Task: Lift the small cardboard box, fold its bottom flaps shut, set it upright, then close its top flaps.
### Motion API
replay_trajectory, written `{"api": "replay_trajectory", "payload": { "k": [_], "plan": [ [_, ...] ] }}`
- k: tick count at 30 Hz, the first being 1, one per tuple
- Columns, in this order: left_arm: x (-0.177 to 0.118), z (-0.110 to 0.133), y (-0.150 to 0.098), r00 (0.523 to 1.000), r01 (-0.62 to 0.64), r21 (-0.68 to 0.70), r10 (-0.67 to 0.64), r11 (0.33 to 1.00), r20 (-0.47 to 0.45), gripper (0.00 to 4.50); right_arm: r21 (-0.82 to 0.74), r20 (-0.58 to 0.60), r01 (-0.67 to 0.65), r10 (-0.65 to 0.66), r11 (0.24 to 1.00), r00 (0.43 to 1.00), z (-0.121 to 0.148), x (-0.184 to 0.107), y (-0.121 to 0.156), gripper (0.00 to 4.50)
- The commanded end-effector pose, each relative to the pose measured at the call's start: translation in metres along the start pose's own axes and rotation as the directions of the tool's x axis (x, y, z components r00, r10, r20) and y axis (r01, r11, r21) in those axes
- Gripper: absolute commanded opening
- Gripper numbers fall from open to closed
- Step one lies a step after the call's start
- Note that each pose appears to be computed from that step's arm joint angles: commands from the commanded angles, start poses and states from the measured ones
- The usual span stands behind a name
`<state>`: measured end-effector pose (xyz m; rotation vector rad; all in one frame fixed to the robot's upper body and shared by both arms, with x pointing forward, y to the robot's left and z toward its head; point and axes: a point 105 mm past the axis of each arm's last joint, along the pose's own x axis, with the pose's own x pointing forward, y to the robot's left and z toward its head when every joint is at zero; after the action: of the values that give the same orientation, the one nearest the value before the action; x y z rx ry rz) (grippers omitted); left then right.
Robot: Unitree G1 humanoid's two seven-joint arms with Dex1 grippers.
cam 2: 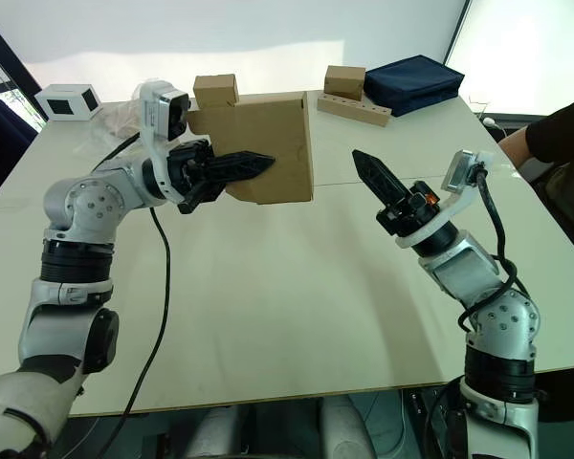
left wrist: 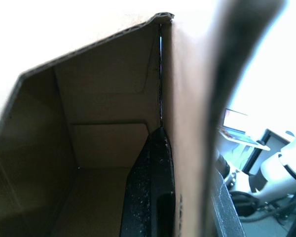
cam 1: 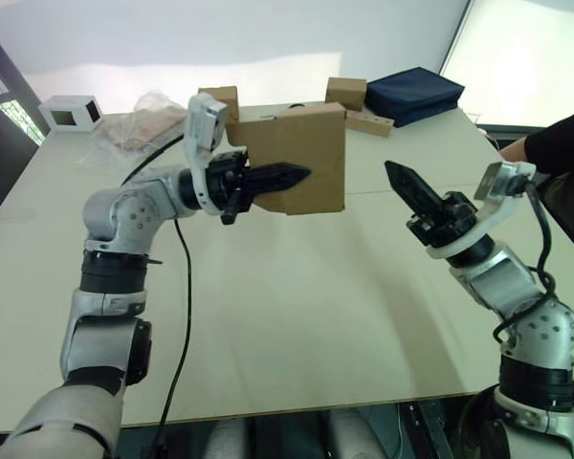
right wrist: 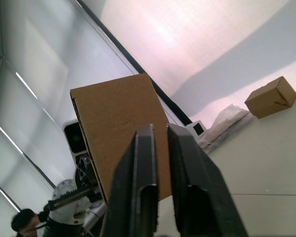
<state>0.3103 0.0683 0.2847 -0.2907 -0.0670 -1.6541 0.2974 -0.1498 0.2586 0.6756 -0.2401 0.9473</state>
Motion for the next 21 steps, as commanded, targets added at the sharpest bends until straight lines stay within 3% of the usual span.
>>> {"api": "replay_trajectory", "payload": {
  "k": [1, 5, 21],
  "plan": [
    [0.002, 0.011, -0.011, 0.999, 0.049, 0.04, -0.049, 0.998, -0.006, 0.0, -0.111, -0.049, -0.071, 0.066, 0.991, 0.997, 0.005, 0.008, 0.015, 0.02],
    [0.005, 0.008, -0.012, 0.998, 0.061, 0.028, -0.06, 0.998, -0.016, 0.0, -0.125, -0.111, -0.134, 0.12, 0.983, 0.987, -0.005, 0.018, 0.026, 0.02],
    [0.005, 0.002, -0.006, 0.999, 0.041, 0.012, -0.04, 0.999, -0.03, 0.0, -0.053, -0.172, -0.229, 0.217, 0.972, 0.961, -0.035, 0.03, 0.049, 0.02]
  ]
}}
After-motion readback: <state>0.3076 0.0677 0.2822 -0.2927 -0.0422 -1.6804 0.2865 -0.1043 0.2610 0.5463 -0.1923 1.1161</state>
